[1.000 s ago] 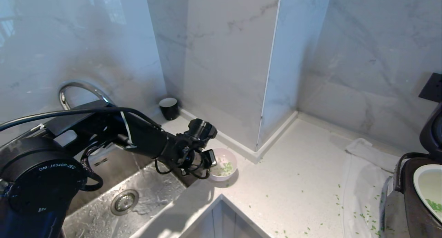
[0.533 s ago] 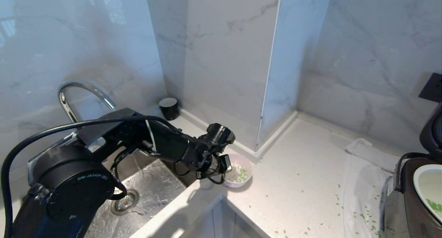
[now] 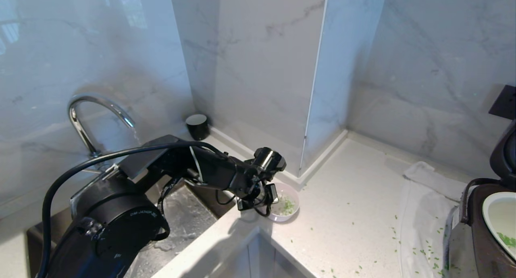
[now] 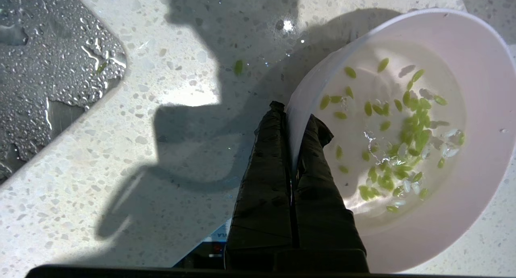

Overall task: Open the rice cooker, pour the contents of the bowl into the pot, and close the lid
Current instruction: Place the bowl on the table

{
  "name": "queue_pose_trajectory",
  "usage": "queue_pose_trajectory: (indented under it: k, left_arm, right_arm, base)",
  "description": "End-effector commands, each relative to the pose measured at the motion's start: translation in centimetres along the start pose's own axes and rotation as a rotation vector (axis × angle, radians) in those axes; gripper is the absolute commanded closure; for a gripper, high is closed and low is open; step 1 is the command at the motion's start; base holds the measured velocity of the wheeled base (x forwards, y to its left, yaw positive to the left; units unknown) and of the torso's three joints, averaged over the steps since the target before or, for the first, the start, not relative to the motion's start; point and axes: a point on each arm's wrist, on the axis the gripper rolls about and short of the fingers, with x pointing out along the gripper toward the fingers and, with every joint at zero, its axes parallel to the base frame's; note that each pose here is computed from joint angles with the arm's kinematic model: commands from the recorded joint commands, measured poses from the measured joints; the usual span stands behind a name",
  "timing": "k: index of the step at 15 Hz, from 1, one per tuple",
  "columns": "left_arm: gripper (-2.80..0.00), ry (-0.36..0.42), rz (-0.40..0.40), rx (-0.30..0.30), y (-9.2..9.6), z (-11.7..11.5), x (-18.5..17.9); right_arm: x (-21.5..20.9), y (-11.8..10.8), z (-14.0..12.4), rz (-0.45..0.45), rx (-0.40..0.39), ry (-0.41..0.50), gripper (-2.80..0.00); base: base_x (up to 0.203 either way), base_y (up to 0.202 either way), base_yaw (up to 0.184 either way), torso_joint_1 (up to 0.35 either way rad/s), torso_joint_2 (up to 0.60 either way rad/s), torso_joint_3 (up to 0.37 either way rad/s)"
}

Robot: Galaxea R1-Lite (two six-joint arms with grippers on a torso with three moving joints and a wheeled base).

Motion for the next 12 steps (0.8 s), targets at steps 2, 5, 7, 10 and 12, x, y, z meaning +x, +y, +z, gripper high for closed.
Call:
queue_pose_trajectory:
  k: [2,5,7,10,12]
  left_arm:
    - [-2.80,0.000,-0.003,0.004,-0.3,-0.3,0.0]
    - [-2.80,-0.005,-0.008,0.005,-0.4,-0.1,-0.4]
    - [-2.80,-0.020,-0.020,-0.003,-0.4,0.5,-1.3]
    - [-2.80,-0.053,-0.043,-0.027,-0.3,1.7,-3.2]
    - [-2.80,-0.056,-0.039,-0.036,0.2,1.9,-3.8]
  right_arm:
    - [0.0,0.0,0.0,0.001,0.000,0.001,0.00]
    - [0.0,0.0,0.0,0.001,0.000,0.001,0.00]
    - [0.0,0.0,0.0,0.001,0.000,0.001,0.00]
    - [0.0,0.0,0.0,0.001,0.000,0.001,0.00]
    - [0.0,0.0,0.0,0.001,0.000,0.001,0.00]
  base:
    - [0.000,0.000,0.000,0.000,0.00,0.000]
    - [0.000,0.000,0.000,0.000,0.00,0.000]
    - [0.000,0.000,0.000,0.000,0.00,0.000]
    - [0.000,0.000,0.000,0.000,0.00,0.000]
    - [0.000,0.000,0.000,0.000,0.00,0.000]
